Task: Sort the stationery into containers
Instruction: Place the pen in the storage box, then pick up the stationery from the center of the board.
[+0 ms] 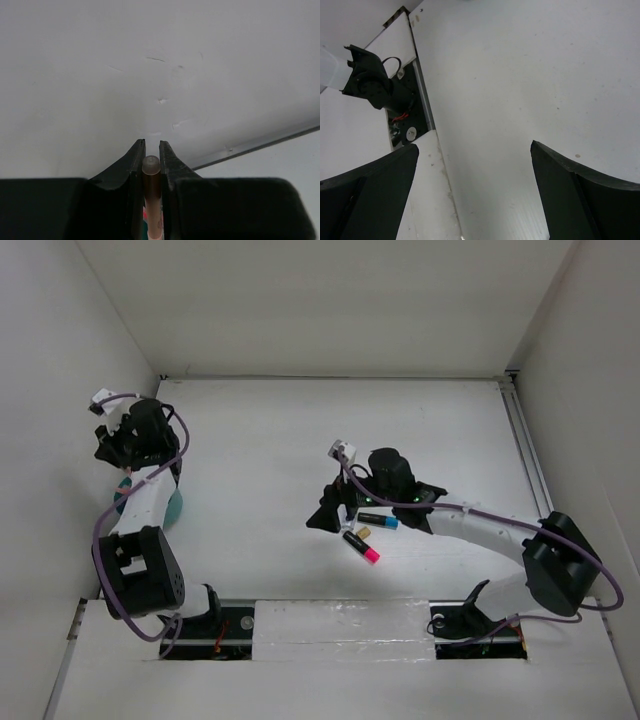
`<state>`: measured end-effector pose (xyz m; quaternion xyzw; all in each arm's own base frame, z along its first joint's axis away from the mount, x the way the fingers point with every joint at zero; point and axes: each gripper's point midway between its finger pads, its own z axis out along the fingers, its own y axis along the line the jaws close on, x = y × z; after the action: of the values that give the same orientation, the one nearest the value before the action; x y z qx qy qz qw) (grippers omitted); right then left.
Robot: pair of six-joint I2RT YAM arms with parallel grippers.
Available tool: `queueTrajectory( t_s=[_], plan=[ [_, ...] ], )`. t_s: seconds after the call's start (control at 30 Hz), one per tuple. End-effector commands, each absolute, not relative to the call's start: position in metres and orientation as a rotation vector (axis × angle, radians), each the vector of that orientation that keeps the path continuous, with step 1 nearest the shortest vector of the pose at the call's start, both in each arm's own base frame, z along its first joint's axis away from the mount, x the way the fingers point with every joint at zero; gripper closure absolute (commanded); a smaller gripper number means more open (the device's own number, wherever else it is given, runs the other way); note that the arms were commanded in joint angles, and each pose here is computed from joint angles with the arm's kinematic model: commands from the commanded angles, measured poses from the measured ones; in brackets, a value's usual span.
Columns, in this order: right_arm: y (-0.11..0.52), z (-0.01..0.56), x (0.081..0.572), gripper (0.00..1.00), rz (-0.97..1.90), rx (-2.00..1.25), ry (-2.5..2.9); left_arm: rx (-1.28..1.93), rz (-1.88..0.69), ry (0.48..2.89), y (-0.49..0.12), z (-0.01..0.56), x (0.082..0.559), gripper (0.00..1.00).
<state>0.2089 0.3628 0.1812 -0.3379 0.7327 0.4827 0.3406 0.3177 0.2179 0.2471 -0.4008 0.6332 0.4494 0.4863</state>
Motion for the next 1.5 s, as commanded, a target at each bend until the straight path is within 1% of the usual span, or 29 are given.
queueTrajectory(
  t_s=[0.0,0.03,0.27,0.53,0.6,0.73,0.77,0.9,0.93,1.07,1.17,1.2,1.23,1.3,1.33,1.37,1.43,1.47],
  plan=[
    [0.378,0.203,0.203,0.0,1.288,-0.937,1.824,-1.062,1.094,1.476,0.23,0.256,0.316,1.0],
    [0.378,0.203,0.203,0.0,1.288,-0.937,1.824,-1.07,1.094,1.491,0.229,0.249,0.317,1.0],
    [0.381,0.199,0.197,0.0,1.276,-0.981,1.824,-1.109,1.101,1.471,0.235,0.25,0.316,1.0],
    [0.38,0.207,0.196,0.0,1.279,-0.979,1.802,-1.133,1.106,1.512,0.234,0.226,0.32,1.0],
    [0.379,0.21,0.196,0.0,1.28,-0.978,1.792,-1.144,1.113,1.511,0.235,0.222,0.32,0.97],
    [0.381,0.21,0.192,0.0,1.28,-0.995,1.782,-1.159,1.124,1.492,0.235,0.223,0.317,0.96],
    [0.381,0.21,0.192,0.0,1.28,-0.995,1.782,-1.156,1.13,1.502,0.235,0.222,0.316,0.94],
    [0.381,0.21,0.194,0.0,1.272,-0.988,1.785,-1.164,1.106,1.494,0.235,0.227,0.32,0.71],
    [0.381,0.21,0.194,0.0,1.271,-0.988,1.785,-1.159,1.117,1.498,0.232,0.227,0.319,0.63],
    [0.381,0.209,0.196,0.0,1.256,-0.987,1.781,-1.163,1.155,1.473,0.228,0.229,0.315,0.44],
    [0.38,0.209,0.198,0.0,1.248,-0.98,1.783,-1.154,1.144,1.474,0.224,0.236,0.317,0.41],
    [0.38,0.209,0.198,0.0,1.248,-0.98,1.783,-1.155,1.133,1.479,0.223,0.241,0.316,0.36],
    [0.38,0.209,0.201,0.0,1.233,-0.968,1.788,-1.178,1.04,1.441,0.22,0.256,0.323,0.25],
    [0.379,0.208,0.206,0.0,1.207,-0.946,1.795,-1.173,0.97,1.49,0.214,0.26,0.324,0.12],
    [0.378,0.211,0.208,0.0,1.192,-0.931,1.789,-1.152,0.894,1.527,0.207,0.258,0.331,0.06],
    [0.377,0.21,0.215,0.0,1.16,-0.885,1.808,-1.147,0.81,1.505,0.202,0.274,0.332,0.0],
    [0.373,0.214,0.224,0.0,1.126,-0.819,1.821,-1.122,0.695,1.492,0.189,0.284,0.336,0.0],
    [0.367,0.211,0.233,0.0,1.066,-0.756,1.848,-1.054,0.545,1.5,0.172,0.299,0.345,0.0]
  ],
)
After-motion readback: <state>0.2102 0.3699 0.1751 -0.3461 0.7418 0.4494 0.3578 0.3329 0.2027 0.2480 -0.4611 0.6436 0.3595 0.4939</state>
